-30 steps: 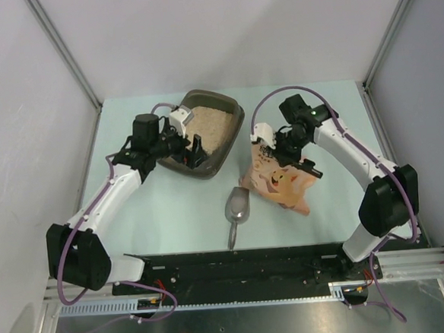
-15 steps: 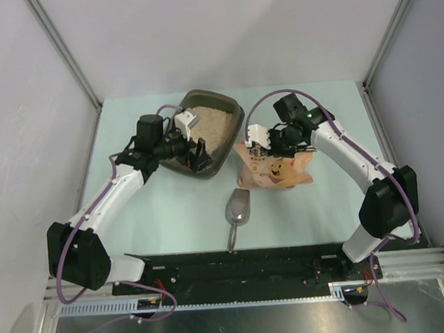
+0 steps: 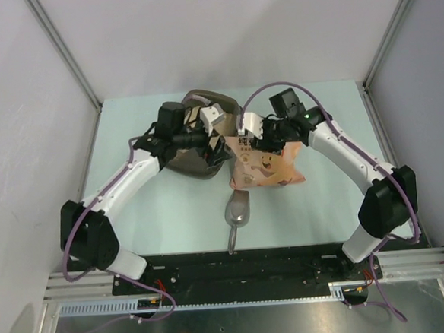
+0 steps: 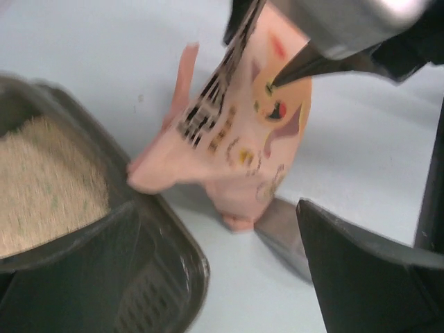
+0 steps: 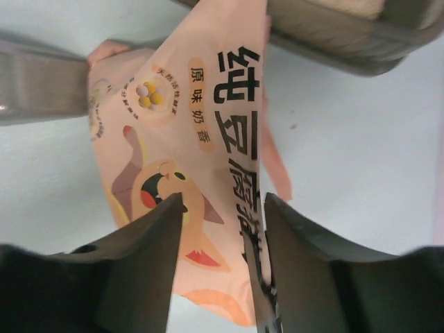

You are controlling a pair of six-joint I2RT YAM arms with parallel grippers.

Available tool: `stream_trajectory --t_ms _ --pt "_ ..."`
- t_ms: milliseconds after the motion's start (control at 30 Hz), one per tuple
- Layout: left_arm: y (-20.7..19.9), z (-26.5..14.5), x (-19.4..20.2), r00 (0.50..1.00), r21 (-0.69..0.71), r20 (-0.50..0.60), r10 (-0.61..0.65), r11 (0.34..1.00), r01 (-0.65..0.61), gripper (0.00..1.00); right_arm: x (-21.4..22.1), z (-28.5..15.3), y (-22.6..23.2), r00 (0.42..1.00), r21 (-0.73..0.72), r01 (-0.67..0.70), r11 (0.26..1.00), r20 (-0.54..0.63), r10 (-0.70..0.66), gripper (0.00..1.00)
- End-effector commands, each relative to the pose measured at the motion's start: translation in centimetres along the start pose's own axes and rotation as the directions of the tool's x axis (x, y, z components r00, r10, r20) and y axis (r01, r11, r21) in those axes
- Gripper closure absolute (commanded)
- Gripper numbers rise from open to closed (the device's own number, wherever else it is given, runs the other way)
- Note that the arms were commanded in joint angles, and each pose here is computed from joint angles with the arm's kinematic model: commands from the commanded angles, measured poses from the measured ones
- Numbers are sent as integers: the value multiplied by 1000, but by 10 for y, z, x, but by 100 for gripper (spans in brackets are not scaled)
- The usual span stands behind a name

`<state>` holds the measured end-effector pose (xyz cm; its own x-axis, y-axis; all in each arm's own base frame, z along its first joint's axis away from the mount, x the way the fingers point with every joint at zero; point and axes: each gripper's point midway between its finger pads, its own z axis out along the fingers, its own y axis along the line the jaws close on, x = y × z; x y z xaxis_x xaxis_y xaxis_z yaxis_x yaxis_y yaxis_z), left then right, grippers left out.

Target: Fill the litter box with clean litter

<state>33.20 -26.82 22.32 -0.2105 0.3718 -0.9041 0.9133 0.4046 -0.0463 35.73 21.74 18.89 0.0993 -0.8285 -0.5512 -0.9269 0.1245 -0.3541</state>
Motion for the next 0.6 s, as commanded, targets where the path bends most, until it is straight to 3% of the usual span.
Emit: stream_trajectory --t_ms 0,100,133,433,567 --pt "2 14 -41 966 42 77 248 967 -252 0 -40 -54 -52 979 204 -139 969 176 103 32" --pt "3 30 -51 952 56 84 294 953 -299 0 -33 -83 -70 938 266 -314 911 237 253 3" --pt "5 32 -61 943 48 97 317 945 -323 0 -29 -89 -73 929 277 -341 898 245 277 1" --pt "13 87 -44 962 164 78 262 948 -272 0 34 -116 -70 827 142 -545 826 256 501 0" --pt "10 102 -24 972 198 42 231 952 -235 0 48 -108 -61 835 109 -541 834 189 517 3"
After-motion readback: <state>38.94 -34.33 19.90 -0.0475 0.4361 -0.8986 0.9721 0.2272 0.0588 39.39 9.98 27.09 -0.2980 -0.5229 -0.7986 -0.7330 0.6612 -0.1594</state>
